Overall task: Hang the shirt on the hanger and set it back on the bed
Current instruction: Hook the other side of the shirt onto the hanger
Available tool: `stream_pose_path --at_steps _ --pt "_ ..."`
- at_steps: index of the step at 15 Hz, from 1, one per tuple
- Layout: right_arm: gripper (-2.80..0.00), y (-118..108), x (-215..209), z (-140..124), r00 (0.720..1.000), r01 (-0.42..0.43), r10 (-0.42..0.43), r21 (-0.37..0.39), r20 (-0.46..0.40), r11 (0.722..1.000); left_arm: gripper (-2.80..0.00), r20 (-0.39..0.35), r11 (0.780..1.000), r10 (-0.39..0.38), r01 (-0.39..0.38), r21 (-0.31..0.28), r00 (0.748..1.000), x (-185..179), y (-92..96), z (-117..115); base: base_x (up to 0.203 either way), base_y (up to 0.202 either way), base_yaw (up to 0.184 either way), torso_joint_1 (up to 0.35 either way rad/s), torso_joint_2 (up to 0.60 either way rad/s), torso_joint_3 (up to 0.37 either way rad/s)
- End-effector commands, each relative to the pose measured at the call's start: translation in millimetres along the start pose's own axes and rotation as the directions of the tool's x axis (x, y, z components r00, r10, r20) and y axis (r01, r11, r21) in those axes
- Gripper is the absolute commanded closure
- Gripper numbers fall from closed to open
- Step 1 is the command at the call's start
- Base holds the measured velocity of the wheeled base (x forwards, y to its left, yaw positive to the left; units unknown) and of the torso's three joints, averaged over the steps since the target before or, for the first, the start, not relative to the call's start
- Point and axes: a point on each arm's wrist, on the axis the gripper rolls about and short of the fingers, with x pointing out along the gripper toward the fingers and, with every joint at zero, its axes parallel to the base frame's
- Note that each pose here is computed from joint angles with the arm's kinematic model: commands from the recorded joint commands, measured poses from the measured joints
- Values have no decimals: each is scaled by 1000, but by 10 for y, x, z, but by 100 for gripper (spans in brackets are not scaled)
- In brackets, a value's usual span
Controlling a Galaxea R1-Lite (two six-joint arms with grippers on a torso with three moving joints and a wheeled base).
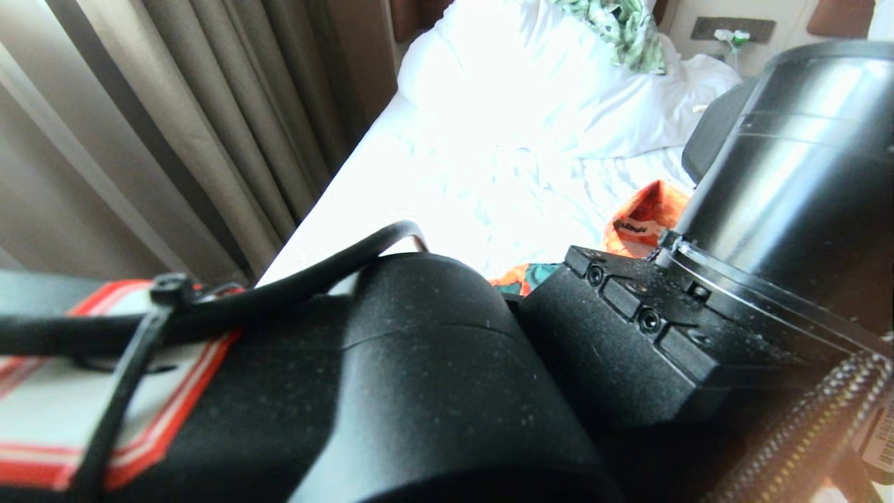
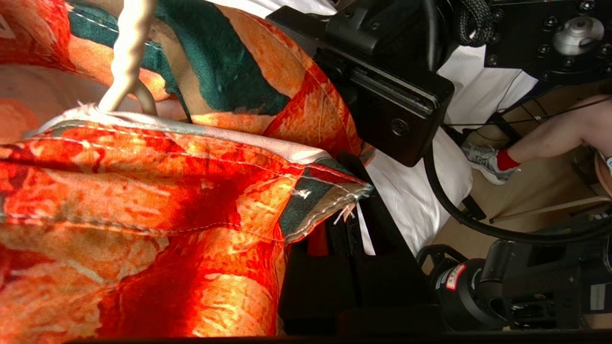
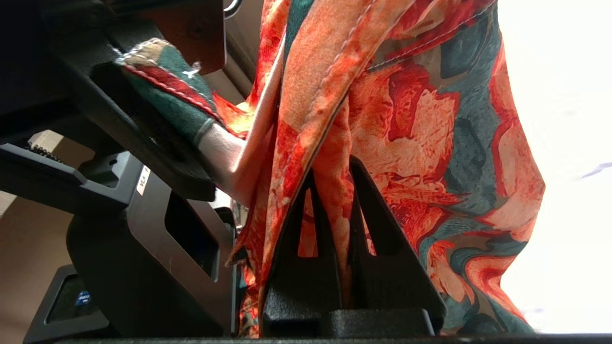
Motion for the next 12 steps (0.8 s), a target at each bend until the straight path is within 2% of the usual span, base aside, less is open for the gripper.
stream_pose_path --at_steps 1,3,4,9,12 --pt "0 -67 10 -47 1000 -8 8 21 0 1000 0 -10 1000 8 -8 1 1000 28 2 -35 0 0 0 0 0 0" --pt "0 -54 -9 -33 1000 -1 1 16 1 1000 0 -11 1000 11 -11 5 1000 33 2 -38 0 0 0 0 0 0" --pt "0 -58 -9 -33 1000 -1 1 16 1 1000 -280 -11 1000 11 -11 6 1000 31 -3 -40 0 0 0 0 0 0" --pt "0 -39 -23 -15 1000 3 -3 8 4 1000 -280 -20 1000 5 -5 9 1000 -37 -18 -60 0 0 0 0 0 0" --pt "0 -36 -31 -10 1000 6 -6 5 4 1000 -280 -69 999 -37 39 24 997 -217 7 -162 0 0 0 0 0 0"
